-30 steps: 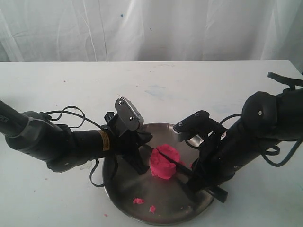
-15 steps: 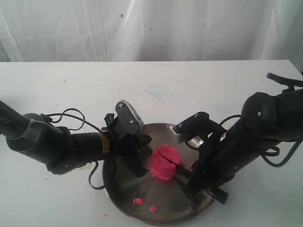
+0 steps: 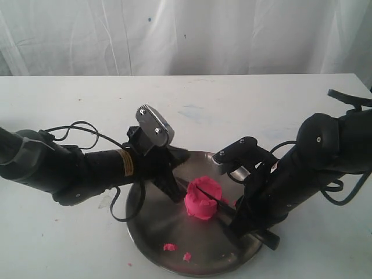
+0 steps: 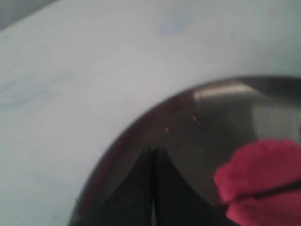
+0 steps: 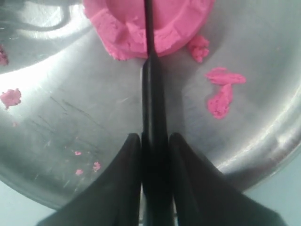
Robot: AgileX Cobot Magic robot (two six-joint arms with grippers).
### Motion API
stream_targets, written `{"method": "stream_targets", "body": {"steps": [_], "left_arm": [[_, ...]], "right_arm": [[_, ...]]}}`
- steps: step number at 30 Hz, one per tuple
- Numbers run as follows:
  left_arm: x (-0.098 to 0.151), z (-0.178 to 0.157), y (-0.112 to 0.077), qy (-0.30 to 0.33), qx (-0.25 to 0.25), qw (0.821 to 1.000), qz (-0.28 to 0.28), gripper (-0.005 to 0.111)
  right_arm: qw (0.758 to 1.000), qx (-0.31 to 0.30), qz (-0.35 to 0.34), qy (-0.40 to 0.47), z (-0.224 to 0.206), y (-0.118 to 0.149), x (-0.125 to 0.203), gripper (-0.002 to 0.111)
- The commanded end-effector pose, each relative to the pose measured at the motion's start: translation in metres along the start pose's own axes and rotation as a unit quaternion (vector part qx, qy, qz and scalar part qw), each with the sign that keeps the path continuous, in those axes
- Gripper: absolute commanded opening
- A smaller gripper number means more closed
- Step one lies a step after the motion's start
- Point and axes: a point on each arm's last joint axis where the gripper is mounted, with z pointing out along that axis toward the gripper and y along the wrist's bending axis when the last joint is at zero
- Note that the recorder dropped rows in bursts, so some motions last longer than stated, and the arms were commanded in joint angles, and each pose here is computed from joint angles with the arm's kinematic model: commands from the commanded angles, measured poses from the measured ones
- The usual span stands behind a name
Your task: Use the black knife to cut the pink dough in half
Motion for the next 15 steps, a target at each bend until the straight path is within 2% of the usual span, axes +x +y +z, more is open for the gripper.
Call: {"method": "stream_targets", "body": {"steps": [1, 4, 9, 15], "left_arm": [[0.018, -0.004, -0.008, 0.100, 0.039, 0.993, 0.053, 0.000], [0.024, -0.005, -0.006, 0.133, 0.033, 0.989, 0.056, 0.000], [0.026, -0.002, -0.008, 0.121, 0.040, 0.990, 0.053, 0.000], [0.050, 0.006, -0.013, 0.148, 0.054, 0.987, 0.042, 0.000]], "right_arm": [[1.000, 0.004, 0.003, -0.007, -0.001, -0.001, -0.002, 0.000], [1.000, 0.004, 0.003, -0.007, -0.001, -0.001, -0.002, 0.000], [1.000, 0.003, 0.001, -0.004, -0.001, -0.001, -0.001, 0.000], [1.000, 0.006, -0.004, -0.003, -0.001, -0.001, -0.001, 0.000]]}}
